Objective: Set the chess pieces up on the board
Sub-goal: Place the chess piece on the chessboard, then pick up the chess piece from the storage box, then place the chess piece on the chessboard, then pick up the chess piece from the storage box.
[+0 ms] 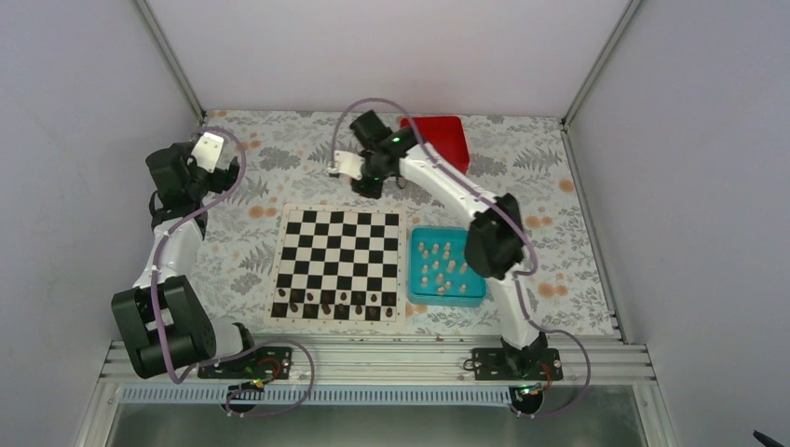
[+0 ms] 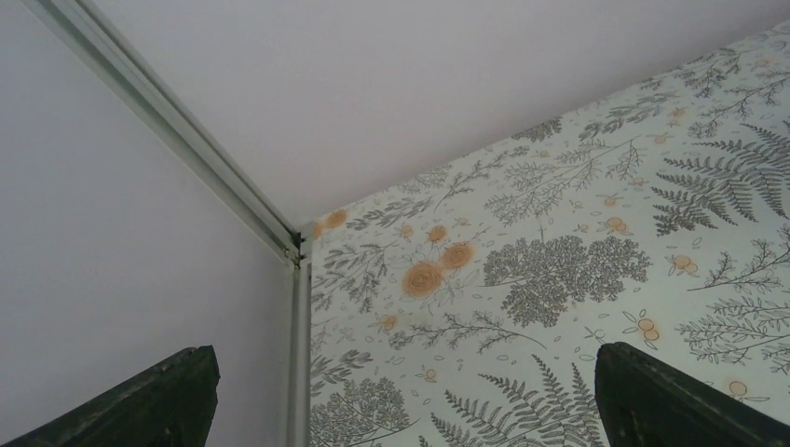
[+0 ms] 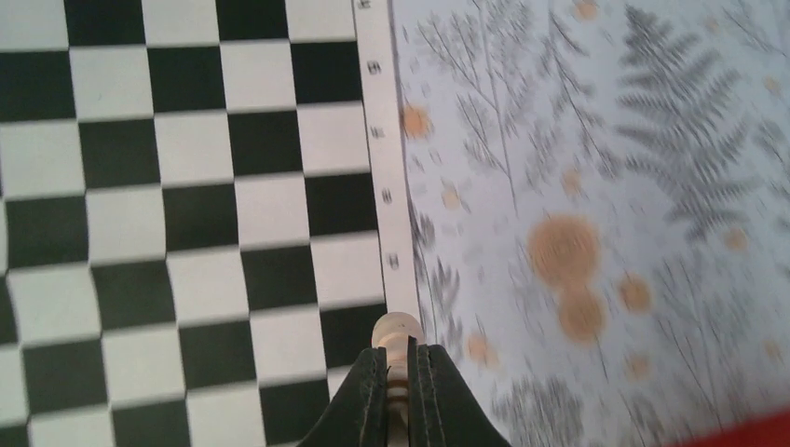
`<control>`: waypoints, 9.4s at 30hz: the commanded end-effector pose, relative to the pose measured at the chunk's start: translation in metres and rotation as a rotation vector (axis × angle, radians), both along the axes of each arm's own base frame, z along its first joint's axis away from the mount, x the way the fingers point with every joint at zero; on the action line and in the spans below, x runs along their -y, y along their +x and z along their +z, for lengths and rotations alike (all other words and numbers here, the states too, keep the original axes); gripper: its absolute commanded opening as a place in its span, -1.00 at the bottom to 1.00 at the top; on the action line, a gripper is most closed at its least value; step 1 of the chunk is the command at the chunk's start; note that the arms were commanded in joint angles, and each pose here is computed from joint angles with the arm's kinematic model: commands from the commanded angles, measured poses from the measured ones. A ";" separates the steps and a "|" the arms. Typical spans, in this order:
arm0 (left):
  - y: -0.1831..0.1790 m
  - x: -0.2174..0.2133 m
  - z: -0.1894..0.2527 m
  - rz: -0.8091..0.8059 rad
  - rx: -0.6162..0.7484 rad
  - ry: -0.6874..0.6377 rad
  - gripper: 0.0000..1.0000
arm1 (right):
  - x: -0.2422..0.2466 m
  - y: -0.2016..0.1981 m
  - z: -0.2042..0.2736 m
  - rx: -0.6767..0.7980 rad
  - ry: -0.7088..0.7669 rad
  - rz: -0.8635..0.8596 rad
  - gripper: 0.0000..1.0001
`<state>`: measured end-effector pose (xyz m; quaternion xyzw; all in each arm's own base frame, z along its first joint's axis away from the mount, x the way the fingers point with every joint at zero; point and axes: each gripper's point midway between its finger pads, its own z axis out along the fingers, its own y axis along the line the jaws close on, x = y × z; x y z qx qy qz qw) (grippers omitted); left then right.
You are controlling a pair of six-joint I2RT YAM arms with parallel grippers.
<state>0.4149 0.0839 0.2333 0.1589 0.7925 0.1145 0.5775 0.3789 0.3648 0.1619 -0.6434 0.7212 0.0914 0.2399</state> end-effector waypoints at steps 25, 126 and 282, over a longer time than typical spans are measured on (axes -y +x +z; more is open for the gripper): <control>-0.007 -0.010 -0.023 -0.078 -0.019 -0.028 1.00 | -0.086 -0.006 -0.091 -0.005 -0.069 0.146 -0.92; -0.016 -0.011 -0.029 -0.038 -0.042 -0.076 1.00 | 0.222 -0.143 -0.110 -0.237 -0.176 -0.219 -0.66; -0.036 -0.008 -0.031 -0.029 -0.041 -0.030 1.00 | 0.268 -0.100 -0.112 -0.181 -0.296 -0.391 -0.20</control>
